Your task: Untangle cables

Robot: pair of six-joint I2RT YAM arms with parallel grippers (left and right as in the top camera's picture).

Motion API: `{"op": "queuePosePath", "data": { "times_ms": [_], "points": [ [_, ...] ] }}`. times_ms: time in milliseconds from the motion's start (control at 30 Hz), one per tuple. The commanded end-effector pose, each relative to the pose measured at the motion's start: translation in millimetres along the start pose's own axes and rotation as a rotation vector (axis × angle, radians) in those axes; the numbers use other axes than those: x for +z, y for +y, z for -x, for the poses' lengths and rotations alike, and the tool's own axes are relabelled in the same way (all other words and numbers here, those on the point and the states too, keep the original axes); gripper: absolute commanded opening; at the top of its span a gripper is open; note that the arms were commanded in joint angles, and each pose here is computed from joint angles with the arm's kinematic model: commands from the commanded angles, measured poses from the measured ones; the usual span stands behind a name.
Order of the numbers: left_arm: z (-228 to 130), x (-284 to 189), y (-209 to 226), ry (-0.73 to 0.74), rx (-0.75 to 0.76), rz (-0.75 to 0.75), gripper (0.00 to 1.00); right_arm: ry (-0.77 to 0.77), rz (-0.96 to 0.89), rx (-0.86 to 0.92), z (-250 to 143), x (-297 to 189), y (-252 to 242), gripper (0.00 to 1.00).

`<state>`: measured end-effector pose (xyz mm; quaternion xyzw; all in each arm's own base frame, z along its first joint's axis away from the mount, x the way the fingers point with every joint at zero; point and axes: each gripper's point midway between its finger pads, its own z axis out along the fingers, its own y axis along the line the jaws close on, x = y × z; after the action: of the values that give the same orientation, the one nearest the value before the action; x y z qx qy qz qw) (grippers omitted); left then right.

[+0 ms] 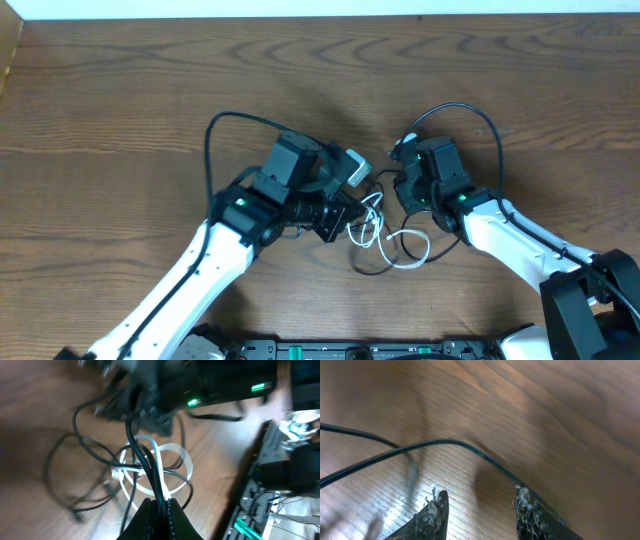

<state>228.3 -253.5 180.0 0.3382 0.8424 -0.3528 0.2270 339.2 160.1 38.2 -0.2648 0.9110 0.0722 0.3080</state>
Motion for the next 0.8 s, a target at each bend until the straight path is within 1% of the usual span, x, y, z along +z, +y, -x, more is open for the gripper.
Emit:
{"op": "queuePosePath", "data": {
  "times_ms": [0,100,133,167,300,367,400,433,467,500,533,600,700,767],
  "points": [
    [12.2,-18.6,-17.6,-0.070,0.078,-0.061,0.07,-0.028,0.082,-0.206,4.1,0.9,14.4,0.40],
    [18.3,-30.3,-27.2,-0.113,0.110,-0.068,0.07,-0.067,0.201,-0.289,7.0,-2.3,35.4,0.41],
    [19.9,-34.2,-33.2,-0.126,0.121,-0.088,0.07,-0.084,0.240,-0.290,9.4,-3.9,42.1,0.43],
    [20.1,-35.0,-33.8,-0.128,0.121,-0.088,0.07,-0.090,0.259,-0.290,9.9,-4.8,45.4,0.43],
    [20.2,-34.8,-33.7,-0.128,0.119,-0.088,0.07,-0.102,0.276,-0.291,12.1,-5.8,48.3,0.38],
    [20.3,-34.9,-33.8,-0.128,0.119,-0.089,0.08,-0.110,0.273,-0.293,14.0,-5.8,48.0,0.40],
    [20.2,-35.0,-34.1,-0.128,0.118,-0.090,0.07,-0.116,0.271,-0.294,15.6,-5.9,47.8,0.42],
    [20.3,-35.1,-35.5,-0.129,0.117,-0.099,0.07,-0.126,0.268,-0.296,17.9,-6.0,47.5,0.47],
    [20.5,-35.4,-37.9,-0.130,0.119,-0.112,0.08,-0.142,0.264,-0.299,21.9,-6.2,47.0,0.59],
    [20.5,-35.5,-38.8,-0.130,0.119,-0.118,0.08,-0.155,0.260,-0.301,25.1,-6.4,46.6,0.67],
    [20.4,-35.5,-38.8,-0.130,0.118,-0.118,0.07,-0.172,0.257,-0.300,29.4,-6.9,46.2,0.69],
    [20.3,-35.4,-38.8,-0.129,0.115,-0.118,0.07,-0.209,0.272,-0.306,37.1,-9.0,49.4,0.66],
    [20.4,-35.4,-38.8,-0.129,0.116,-0.118,0.08,-0.268,0.347,-0.321,47.0,-15.6,62.4,0.56],
    [20.4,-35.4,-38.8,-0.129,0.116,-0.118,0.07,-0.294,0.415,-0.328,49.1,-21.2,73.5,0.55]
  ]
}}
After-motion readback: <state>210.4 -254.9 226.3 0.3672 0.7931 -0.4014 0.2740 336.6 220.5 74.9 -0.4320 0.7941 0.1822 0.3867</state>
